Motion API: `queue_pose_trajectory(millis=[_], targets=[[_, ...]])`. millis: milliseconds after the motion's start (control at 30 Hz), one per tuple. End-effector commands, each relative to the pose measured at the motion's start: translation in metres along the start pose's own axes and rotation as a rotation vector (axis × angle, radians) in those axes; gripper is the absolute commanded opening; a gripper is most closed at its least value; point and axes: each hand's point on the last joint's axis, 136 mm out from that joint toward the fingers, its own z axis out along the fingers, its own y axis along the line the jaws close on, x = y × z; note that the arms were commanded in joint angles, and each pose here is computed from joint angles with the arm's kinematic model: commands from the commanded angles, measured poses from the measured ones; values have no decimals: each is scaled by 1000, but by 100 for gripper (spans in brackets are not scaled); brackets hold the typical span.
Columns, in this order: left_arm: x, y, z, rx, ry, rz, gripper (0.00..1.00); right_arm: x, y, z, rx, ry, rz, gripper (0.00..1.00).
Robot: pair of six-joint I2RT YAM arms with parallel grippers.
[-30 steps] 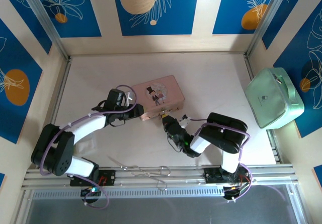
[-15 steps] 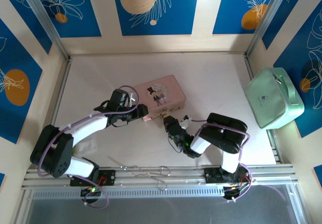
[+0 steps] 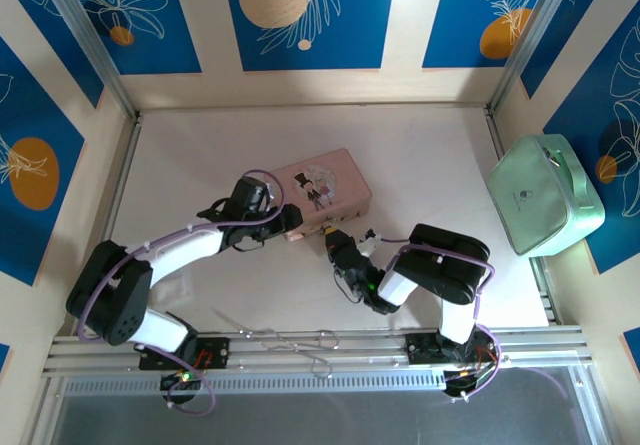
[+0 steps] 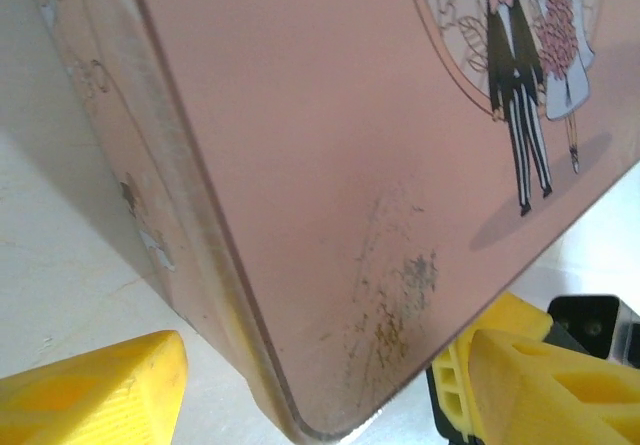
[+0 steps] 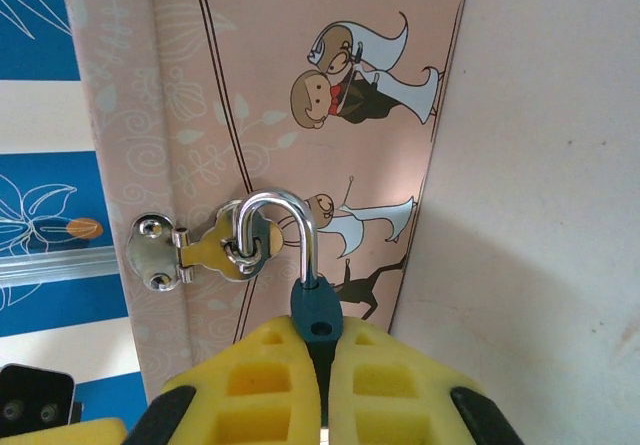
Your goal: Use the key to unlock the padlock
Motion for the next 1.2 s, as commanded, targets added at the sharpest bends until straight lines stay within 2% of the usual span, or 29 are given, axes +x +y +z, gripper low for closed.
queue_pose_trajectory(millis=[0, 367, 633, 1167], targets=[[-8, 4, 2, -24, -53, -53, 73, -4, -5, -1, 2, -30, 3, 0], [7, 24, 19, -71, -6, -130, 61, -8, -7, -2, 0, -35, 7, 0], [15, 38, 13, -136, 12, -124, 59, -17, -6, -4, 2, -60, -2, 0], [26, 44, 11, -145, 55, -81, 55, -37, -2, 2, -10, -103, 18, 0]])
